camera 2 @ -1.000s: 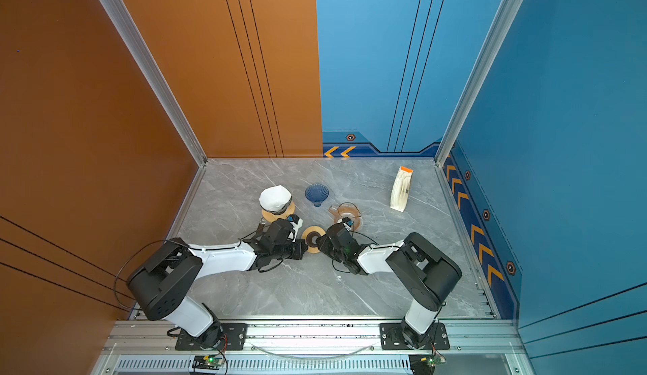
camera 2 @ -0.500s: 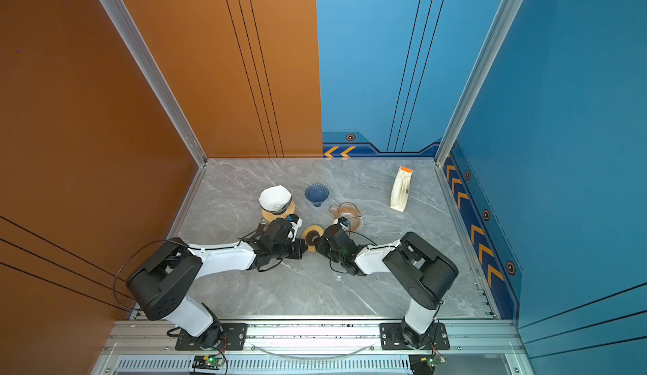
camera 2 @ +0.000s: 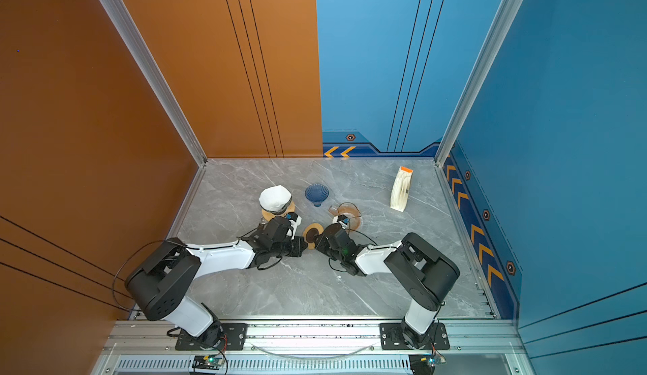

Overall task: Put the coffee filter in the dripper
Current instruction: 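Close the right gripper on the bamboo ring rim and lift it, then carry the bamboo ring with the right gripper onto the orange glass carafe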

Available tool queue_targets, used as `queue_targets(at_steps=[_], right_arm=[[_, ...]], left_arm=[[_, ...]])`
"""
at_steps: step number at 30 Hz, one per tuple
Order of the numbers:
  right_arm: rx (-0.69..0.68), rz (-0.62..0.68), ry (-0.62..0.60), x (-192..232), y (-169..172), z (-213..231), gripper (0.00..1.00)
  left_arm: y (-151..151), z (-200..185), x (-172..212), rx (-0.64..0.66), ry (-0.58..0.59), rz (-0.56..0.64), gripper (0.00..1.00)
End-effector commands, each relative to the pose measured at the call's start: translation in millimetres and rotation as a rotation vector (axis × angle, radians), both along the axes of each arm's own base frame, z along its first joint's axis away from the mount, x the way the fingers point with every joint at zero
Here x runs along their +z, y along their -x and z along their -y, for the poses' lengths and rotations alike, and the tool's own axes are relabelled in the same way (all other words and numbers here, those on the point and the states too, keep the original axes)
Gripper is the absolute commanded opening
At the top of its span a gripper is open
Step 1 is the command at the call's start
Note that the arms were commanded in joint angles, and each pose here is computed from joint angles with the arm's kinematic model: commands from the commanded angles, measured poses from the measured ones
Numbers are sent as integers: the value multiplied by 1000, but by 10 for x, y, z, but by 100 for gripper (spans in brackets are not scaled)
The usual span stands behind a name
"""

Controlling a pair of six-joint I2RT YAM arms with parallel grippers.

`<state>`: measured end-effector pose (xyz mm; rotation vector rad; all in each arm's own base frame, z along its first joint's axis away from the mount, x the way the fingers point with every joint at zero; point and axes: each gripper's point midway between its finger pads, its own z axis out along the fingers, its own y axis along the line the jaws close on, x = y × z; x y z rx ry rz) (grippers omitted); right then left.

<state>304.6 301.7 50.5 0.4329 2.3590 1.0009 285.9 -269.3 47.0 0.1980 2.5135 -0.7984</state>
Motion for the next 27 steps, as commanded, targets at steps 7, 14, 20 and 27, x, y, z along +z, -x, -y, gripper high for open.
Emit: queue_targets(at_steps=[7,14,20,27], right_arm=[[14,44,70,182,58,85,0],[71,104,144,548,85,127,0],[148,135,174,896,120,200,0],[196,169,75,1418,57,404,0]], left_arm=[[109,-7,338,-45,38,55,0],[162,-113,754,-58,16,149,1],[220,-246,1183,-49,15,243,15],[294,-392,1600,-21,23,325,34]])
